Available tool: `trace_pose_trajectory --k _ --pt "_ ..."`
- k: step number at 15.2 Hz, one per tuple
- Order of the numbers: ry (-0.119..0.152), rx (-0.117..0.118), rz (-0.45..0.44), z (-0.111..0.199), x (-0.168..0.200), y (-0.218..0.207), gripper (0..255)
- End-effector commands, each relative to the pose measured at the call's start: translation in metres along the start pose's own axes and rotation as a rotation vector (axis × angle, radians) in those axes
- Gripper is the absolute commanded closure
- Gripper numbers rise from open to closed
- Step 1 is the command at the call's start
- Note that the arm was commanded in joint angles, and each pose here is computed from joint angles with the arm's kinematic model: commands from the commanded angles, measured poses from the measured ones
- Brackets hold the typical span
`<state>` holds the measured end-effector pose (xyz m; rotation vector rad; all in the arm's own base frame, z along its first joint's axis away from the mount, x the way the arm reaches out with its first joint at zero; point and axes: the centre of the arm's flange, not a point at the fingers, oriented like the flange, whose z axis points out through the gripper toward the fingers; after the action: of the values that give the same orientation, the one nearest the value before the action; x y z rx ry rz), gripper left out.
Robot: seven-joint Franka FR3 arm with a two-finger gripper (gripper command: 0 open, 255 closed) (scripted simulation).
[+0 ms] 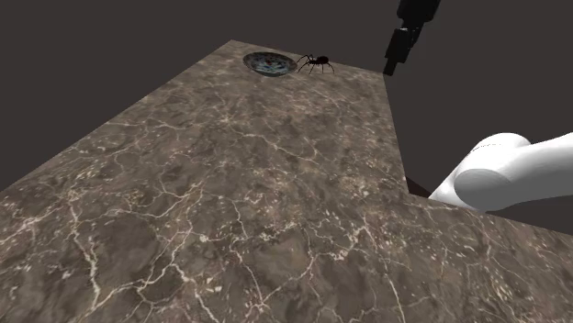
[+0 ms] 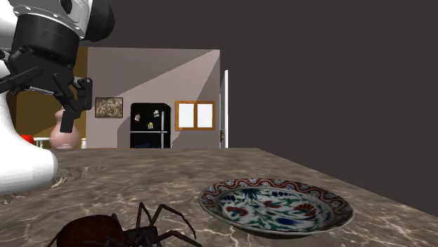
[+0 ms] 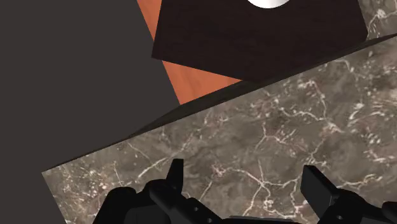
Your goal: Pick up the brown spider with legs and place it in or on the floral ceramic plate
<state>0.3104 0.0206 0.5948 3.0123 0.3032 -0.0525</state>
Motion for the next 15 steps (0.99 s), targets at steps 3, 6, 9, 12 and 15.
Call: trace_pose_trajectory --k 3,6,9,12,15 --pt "0.017 -0.007 0.002 0.006 0.023 0.003 0" --pt "0.042 -0.018 0.006 0.014 0.057 0.008 0" --pt "0.067 -0.028 0.009 0.022 0.092 0.013 0" --pt "0.092 -0.039 0.012 0.028 0.126 0.018 0" --pt "0.117 -0.05 0.016 0.034 0.161 0.023 0"
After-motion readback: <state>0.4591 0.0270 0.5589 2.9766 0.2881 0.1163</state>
